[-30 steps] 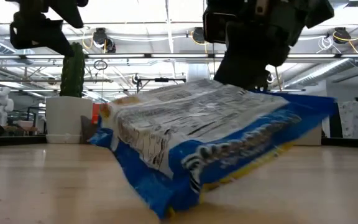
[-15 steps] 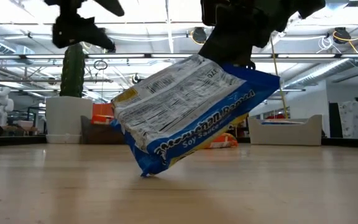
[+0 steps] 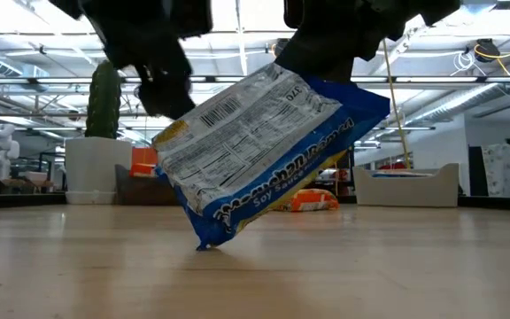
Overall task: Sort Maruchan noodles
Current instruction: Put the blue noodle pack into the gray bin
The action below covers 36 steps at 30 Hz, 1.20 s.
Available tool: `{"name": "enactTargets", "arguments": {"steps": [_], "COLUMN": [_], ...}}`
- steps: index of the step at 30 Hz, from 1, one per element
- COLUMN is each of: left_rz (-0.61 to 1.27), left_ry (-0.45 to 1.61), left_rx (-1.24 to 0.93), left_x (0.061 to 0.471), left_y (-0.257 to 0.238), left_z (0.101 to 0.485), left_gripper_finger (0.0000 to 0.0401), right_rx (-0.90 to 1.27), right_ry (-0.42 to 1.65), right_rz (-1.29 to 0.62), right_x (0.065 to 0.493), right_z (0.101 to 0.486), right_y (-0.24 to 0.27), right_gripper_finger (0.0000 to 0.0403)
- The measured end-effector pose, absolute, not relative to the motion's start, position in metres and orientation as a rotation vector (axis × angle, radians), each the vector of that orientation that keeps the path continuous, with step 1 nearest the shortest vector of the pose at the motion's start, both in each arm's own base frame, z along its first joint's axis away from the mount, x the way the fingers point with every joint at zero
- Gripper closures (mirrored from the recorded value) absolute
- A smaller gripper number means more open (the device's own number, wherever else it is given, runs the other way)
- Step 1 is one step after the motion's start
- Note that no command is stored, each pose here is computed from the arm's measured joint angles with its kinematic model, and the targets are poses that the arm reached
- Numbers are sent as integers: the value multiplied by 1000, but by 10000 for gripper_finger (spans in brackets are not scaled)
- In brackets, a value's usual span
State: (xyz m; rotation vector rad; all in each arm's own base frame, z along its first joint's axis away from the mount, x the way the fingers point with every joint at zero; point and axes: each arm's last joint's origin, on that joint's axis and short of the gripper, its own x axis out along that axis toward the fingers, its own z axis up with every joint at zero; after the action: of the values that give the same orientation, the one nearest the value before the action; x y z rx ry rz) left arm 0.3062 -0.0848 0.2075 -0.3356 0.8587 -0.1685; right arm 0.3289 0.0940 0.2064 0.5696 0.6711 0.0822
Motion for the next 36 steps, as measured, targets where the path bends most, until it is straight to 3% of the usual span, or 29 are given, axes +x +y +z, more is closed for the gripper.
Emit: {"name": "enactTargets", "arguments": {"steps": [4, 12, 21, 28, 36], "left_rz": [-279, -316, -372, -259, -210], "left_ry": [789, 771, 769, 790, 784], "left_rx": [-362, -399, -357, -420, -420], "left_x": [324, 341, 339, 339, 339], "left_y": [-87, -94, -111, -109, -108], "left_z": [197, 170, 165, 163, 162], "left_gripper_finger": [64, 81, 182, 262, 255], "right_rx": [569, 568, 564, 566, 574], "right_ry": [672, 678, 678, 677, 678], "right_rz": [82, 80, 81, 80, 74], "right_x": [329, 329, 329, 329, 329], "right_z": [206, 206, 206, 206, 206], "right_y": [94, 94, 94, 94, 94], "right_gripper_finger": [403, 403, 403, 403, 403]}}
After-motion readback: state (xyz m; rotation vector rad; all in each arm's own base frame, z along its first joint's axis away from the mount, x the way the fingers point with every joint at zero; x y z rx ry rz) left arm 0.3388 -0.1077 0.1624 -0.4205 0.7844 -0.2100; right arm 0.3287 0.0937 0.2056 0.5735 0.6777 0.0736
